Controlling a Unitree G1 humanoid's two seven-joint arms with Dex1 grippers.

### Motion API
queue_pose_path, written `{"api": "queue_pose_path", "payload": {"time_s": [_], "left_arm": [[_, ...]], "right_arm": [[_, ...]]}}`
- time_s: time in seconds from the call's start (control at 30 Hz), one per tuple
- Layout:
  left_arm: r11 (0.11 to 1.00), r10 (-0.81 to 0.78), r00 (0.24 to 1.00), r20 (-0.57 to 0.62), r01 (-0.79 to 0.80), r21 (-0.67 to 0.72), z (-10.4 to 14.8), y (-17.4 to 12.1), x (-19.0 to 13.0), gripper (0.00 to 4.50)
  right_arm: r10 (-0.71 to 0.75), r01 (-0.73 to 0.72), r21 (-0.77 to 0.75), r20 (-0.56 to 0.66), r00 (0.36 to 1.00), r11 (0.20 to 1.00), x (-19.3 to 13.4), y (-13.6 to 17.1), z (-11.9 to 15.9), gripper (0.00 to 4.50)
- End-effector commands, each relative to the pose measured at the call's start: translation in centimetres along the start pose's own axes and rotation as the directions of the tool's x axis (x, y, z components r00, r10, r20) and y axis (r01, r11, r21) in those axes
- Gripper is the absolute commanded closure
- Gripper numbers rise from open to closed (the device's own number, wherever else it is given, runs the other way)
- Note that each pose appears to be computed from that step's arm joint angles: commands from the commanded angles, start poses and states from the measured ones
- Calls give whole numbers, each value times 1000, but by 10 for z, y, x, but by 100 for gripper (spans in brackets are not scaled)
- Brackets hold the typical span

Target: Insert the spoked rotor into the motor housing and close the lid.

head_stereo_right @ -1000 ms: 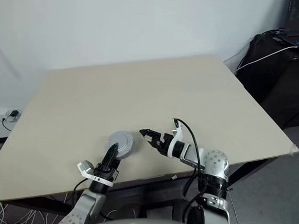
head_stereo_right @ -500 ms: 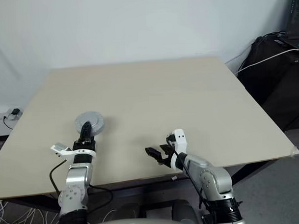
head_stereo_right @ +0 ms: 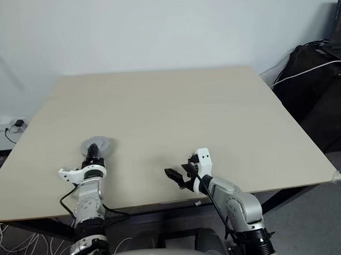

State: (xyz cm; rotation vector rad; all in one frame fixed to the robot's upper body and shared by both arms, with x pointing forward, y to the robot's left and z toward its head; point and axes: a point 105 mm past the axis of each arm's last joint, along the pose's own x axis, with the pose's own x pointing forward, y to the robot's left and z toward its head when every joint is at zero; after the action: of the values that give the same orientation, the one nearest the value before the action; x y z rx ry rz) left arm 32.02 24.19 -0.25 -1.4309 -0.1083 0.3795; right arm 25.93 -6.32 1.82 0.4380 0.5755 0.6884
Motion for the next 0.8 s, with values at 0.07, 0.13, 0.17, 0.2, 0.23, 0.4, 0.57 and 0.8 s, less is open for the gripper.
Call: {"api": "queue_pose_path", "payload": {"time_s": [0.07, 0.13, 0.17, 0.2, 0.23, 0.4, 0.57, 0.8], "left_arm": [[999, -45, 999, -22, 45, 9, -8, -17, 12, 241], [999, -36, 998, -58, 37, 23, -16, -17, 16, 241], [999, -40, 996, -76, 42, 26, -20, -18, 17, 241], [999, -41, 995, -92, 44, 30, -24, -20, 19, 241], [998, -40, 993, -110, 44, 36, -29, -20, 21, 241], [998, -15, 987, -159, 24, 57, -44, -17, 26, 241], [998, 21, 985, -171, -9, 68, -50, -12, 24, 85], [993, 85, 984, -158, -70, 95, -50, -4, 7, 2]], "right_arm": [[29, -27, -35, 48, 998, 999, -1, 8, 13, 0], [31, -30, -34, 45, 999, 999, 0, 8, 13, 0], [34, -32, -35, 42, 999, 999, 0, 9, 13, 0], [36, -34, -36, 40, 999, 999, 1, 9, 13, 0], [36, -35, -38, 40, 999, 999, 1, 10, 13, 0], [30, -28, -39, 44, 999, 999, 1, 9, 14, 0], [18, -16, -31, 53, 998, 999, 0, 7, 14, 0], [18, -17, -30, 52, 998, 999, 1, 7, 14, 0]]}}
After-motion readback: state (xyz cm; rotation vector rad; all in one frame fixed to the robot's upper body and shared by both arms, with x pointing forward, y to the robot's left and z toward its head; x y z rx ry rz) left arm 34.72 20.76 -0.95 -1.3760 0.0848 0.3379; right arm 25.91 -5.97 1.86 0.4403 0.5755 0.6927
